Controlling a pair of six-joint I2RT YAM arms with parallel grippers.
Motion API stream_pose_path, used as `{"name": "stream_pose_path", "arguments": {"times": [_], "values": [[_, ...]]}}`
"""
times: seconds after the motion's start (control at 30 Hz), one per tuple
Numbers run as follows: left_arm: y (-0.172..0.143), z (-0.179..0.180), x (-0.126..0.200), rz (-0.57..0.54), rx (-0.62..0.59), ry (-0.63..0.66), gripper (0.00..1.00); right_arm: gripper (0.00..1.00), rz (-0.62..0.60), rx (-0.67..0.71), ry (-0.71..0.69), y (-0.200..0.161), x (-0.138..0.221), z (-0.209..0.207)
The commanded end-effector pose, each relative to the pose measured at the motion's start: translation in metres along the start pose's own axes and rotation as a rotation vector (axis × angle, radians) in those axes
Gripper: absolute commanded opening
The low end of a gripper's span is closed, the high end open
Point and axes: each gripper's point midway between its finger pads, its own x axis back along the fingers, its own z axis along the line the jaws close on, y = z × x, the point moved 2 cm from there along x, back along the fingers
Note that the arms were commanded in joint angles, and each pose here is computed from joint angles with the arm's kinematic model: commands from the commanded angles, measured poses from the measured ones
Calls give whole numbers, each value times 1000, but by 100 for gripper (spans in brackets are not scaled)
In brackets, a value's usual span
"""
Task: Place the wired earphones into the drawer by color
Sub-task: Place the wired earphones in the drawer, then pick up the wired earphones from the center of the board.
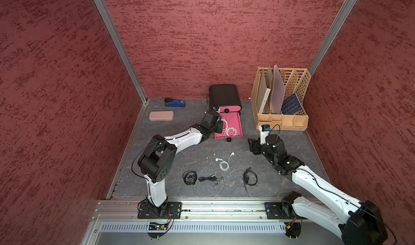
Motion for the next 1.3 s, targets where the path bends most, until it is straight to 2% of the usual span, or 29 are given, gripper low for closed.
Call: {"name": "stream_pose_path", "arguments": {"times": [0.0,0.13,0.17,0.23,0.33,0.57,0.77,1.1,1.27], "values": [[12,-5,-4,-33,2,-30,0,66,-42,-9,-29,6,1,-6],[8,-2,-7,-20,6,-26,0,66,-41,-10,-28,6,1,-6],[7,-2,-6,-20,8,-27,5,66,-41,-9,-27,6,1,-6],[8,-1,-5,-17,13,-30,26,66,-38,-9,-27,5,0,-6],[11,-1,3,-16,24,-31,49,66,-35,-9,-26,5,0,-5],[13,0,41,-44,52,-50,76,66,-29,-8,-7,4,-2,-2],[-11,-3,76,8,43,-71,98,66,-9,-6,8,2,-6,1],[-76,-26,121,197,-4,-125,100,66,-1,-6,8,0,-8,1],[-108,-43,135,276,-89,-77,100,66,-1,-6,5,0,-8,0]]}}
